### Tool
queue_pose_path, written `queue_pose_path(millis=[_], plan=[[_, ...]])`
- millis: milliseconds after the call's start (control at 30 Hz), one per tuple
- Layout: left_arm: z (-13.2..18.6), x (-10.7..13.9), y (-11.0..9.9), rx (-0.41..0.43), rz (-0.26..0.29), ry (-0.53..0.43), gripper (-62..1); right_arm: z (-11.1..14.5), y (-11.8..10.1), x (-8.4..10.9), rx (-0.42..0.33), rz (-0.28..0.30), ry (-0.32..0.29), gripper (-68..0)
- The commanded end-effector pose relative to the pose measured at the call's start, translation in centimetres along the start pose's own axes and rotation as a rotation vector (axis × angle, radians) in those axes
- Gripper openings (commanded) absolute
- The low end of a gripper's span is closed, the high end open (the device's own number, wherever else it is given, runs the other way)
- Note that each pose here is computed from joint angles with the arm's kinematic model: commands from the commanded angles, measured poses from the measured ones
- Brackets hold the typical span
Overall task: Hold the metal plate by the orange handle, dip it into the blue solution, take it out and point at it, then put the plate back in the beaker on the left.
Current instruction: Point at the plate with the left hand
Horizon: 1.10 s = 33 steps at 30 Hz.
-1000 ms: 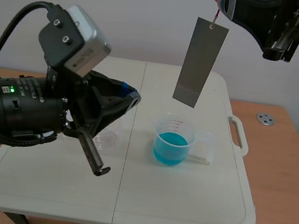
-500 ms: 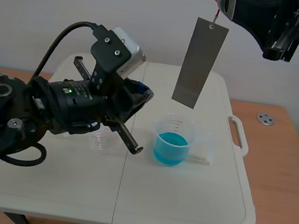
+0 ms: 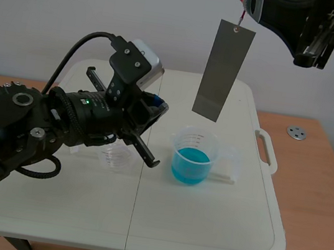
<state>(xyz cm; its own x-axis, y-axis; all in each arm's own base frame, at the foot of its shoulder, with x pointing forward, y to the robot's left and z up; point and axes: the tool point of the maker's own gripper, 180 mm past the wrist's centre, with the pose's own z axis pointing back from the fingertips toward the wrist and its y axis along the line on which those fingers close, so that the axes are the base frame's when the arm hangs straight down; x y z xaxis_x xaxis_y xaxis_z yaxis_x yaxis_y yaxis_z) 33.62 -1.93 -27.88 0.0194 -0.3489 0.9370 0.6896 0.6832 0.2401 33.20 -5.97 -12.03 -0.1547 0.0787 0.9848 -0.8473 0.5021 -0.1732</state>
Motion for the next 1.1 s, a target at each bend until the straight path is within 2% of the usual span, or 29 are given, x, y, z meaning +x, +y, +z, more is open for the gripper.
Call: queue_pose_path(millis=[0, 533, 667, 767, 933, 1067], plan=[[-0.2, 1.1, -0.1, 0.0, 0.0, -0.036, -58.2, -0.1, -0.3, 1.6, -0.003, 0.018, -0.044, -66.0], [-0.1, 0.9, 0.2, 0.007, 0.0, -0.032, -58.2, -0.1, -0.3, 1.6, -0.003, 0.018, -0.044, -66.0], [0.4, 0.5, 1.8, 0.072, 0.0, -0.016, -58.2, -0.1, -0.3, 1.6, -0.003, 0.018, -0.046, -66.0], [1.7, 0.0, 2.9, 0.111, -0.007, -0.004, -58.2, -0.1, -0.3, 1.6, -0.003, 0.019, -0.046, -66.0], [5.2, -0.7, 3.4, 0.137, -0.026, 0.017, -58.2, -0.1, -0.3, 1.6, -0.003, 0.019, -0.046, -66.0], [8.5, -1.3, 4.0, 0.156, 0.005, 0.041, -58.2, -0.1, -0.3, 1.6, -0.003, 0.018, -0.048, -66.0]])
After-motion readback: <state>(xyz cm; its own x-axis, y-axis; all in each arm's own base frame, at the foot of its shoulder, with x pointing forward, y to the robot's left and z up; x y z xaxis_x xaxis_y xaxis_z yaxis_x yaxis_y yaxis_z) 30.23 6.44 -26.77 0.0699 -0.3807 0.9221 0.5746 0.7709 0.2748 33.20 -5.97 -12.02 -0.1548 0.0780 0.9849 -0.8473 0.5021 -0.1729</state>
